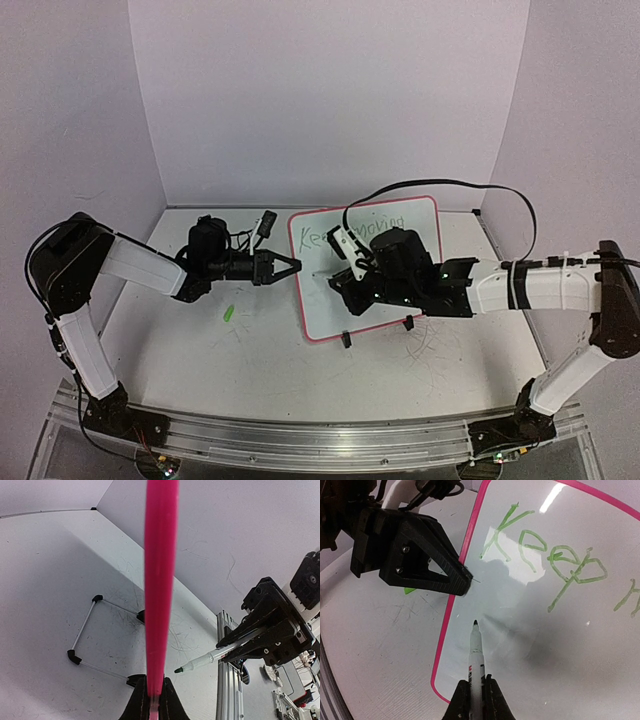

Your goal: Write a sentence on the whiteboard

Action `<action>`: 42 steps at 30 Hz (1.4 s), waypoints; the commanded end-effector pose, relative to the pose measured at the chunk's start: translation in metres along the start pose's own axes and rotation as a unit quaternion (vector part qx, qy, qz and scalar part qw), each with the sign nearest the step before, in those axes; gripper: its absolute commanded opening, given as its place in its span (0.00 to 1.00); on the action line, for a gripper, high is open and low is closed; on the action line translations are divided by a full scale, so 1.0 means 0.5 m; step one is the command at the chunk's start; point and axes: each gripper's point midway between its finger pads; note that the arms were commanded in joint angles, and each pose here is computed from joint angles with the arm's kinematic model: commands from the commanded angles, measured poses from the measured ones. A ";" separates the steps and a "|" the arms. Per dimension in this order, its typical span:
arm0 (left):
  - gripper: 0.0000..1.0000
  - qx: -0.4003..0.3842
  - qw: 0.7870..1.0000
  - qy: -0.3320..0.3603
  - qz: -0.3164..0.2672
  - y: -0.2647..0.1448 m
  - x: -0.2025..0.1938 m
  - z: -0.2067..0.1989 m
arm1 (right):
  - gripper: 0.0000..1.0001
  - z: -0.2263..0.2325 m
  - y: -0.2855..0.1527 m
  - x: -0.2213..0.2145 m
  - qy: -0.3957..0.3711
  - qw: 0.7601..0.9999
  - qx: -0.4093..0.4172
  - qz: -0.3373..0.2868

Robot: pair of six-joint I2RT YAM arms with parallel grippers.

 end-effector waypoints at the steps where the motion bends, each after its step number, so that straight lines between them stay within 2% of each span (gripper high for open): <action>1: 0.00 -0.002 1.000 0.025 -0.015 0.003 0.033 0.003 | 0.00 0.014 0.002 0.038 -0.009 1.000 -0.002 -0.024; 17: 0.00 -0.003 0.999 0.029 -0.016 0.001 0.036 -0.001 | 0.00 -0.006 0.019 0.034 -0.001 0.999 -0.032 -0.024; 42: 0.00 -0.003 0.999 0.033 -0.018 0.000 0.043 -0.002 | 0.00 -0.009 0.024 -0.056 0.006 0.999 -0.031 0.028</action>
Point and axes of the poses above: each gripper's point midway between its finger pads, its own y axis out along the fingers, its own z axis along the line the jaws close on, x = y × z, and after that the axes turned 14 degrees about y, right-handed
